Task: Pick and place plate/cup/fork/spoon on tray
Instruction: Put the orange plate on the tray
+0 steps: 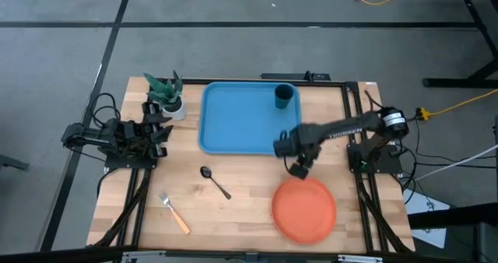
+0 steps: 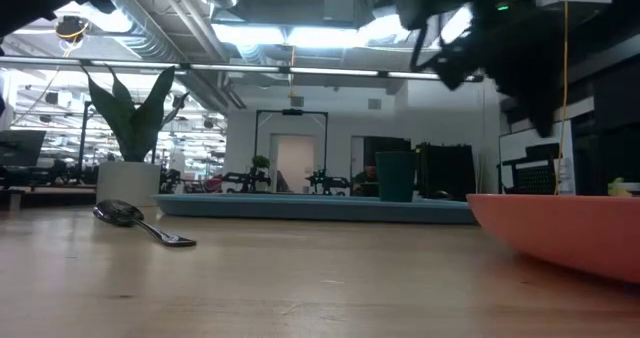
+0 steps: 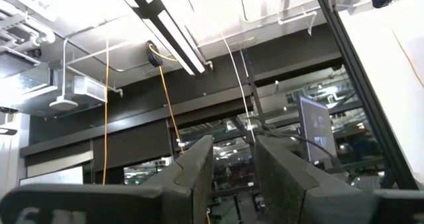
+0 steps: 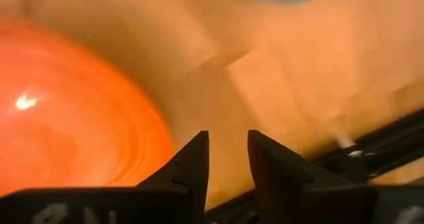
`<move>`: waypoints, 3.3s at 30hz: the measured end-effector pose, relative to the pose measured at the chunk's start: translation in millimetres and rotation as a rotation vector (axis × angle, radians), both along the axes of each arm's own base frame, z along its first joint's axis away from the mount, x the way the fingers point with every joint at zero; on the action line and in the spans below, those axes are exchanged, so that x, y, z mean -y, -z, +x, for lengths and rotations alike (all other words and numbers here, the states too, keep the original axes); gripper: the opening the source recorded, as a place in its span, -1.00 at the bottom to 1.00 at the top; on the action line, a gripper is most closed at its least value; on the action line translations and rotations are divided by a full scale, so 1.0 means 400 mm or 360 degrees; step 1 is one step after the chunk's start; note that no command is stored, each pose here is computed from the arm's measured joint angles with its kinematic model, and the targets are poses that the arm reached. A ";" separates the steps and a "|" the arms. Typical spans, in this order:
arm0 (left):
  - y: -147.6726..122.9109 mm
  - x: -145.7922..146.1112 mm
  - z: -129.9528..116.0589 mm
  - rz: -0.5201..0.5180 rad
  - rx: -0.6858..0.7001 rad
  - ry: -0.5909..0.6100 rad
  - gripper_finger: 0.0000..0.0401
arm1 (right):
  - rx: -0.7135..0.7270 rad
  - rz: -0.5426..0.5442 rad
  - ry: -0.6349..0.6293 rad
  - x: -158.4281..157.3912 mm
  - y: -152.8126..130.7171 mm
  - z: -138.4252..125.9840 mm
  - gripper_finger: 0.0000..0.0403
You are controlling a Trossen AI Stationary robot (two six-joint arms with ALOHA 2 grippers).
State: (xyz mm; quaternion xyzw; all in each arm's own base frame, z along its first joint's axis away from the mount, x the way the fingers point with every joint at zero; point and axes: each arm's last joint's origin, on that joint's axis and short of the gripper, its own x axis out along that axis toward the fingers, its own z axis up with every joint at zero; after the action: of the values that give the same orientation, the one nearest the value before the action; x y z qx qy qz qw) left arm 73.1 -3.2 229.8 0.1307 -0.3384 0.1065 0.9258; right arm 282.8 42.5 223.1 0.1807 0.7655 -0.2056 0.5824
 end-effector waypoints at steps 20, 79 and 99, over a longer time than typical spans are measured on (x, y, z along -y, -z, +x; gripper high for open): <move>-0.013 0.011 -0.012 0.0168 0.0135 0.0210 -0.46 | 0.0069 -0.0141 -0.0228 -0.156 0.167 -0.096 -0.45; -0.016 0.007 -0.015 0.0142 0.0148 0.0102 -0.46 | 0.1449 -0.0922 -0.0058 0.601 -0.118 0.267 -0.97; -0.015 0.004 -0.014 0.0100 0.0139 0.0060 -0.46 | 0.1166 -0.0533 -0.0093 0.574 0.003 0.281 -0.74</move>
State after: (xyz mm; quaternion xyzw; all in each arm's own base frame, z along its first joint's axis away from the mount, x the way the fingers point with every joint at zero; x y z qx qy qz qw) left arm 67.5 -4.8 235.8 0.1486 -0.3839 0.0841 0.9075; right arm 395.1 -187.2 222.0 0.1228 0.4679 -0.2330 0.8436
